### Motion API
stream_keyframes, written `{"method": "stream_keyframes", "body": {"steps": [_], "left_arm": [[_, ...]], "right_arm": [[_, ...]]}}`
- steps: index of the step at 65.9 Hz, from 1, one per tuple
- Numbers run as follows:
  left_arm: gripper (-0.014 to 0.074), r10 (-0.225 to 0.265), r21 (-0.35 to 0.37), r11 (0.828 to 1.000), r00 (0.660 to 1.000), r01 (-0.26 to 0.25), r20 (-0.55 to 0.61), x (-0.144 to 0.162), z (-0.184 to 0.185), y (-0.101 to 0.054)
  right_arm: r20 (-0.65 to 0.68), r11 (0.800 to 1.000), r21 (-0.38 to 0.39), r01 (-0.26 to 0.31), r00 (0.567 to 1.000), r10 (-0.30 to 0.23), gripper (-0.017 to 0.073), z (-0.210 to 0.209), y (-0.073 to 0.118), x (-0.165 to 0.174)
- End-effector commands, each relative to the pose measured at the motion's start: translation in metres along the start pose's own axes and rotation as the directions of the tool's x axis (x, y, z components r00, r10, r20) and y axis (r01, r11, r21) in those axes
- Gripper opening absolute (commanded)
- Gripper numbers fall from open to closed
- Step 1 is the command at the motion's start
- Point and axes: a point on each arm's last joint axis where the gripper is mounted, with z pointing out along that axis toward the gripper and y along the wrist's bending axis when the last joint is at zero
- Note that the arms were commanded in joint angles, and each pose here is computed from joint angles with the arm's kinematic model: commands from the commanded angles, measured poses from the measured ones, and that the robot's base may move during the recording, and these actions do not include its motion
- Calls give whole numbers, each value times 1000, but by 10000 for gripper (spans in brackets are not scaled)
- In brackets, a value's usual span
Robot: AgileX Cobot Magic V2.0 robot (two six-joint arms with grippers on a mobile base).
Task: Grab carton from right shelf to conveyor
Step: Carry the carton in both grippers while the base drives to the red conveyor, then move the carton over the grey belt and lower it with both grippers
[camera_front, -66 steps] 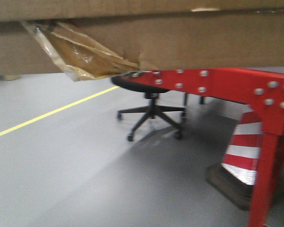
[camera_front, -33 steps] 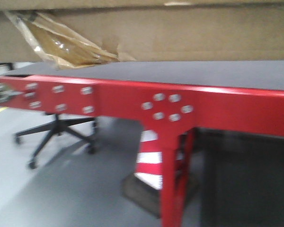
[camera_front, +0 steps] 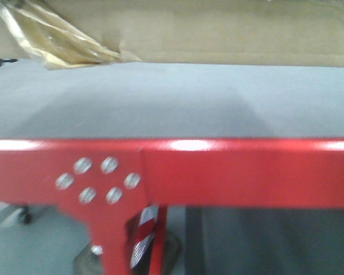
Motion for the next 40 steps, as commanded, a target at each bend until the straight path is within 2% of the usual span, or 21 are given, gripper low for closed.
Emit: {"method": "stream_keyframes", "body": {"steps": [1, 40], "left_arm": [[-10, 77, -232, 970, 997, -73, 8, -1, -8, 27], [-10, 77, -232, 970, 997, -73, 8, -1, -8, 27]], "right_arm": [[27, 996, 66, 59, 998, -61, -69, -9, -6, -2], [27, 996, 66, 59, 998, -61, -69, -9, -6, -2]]}}
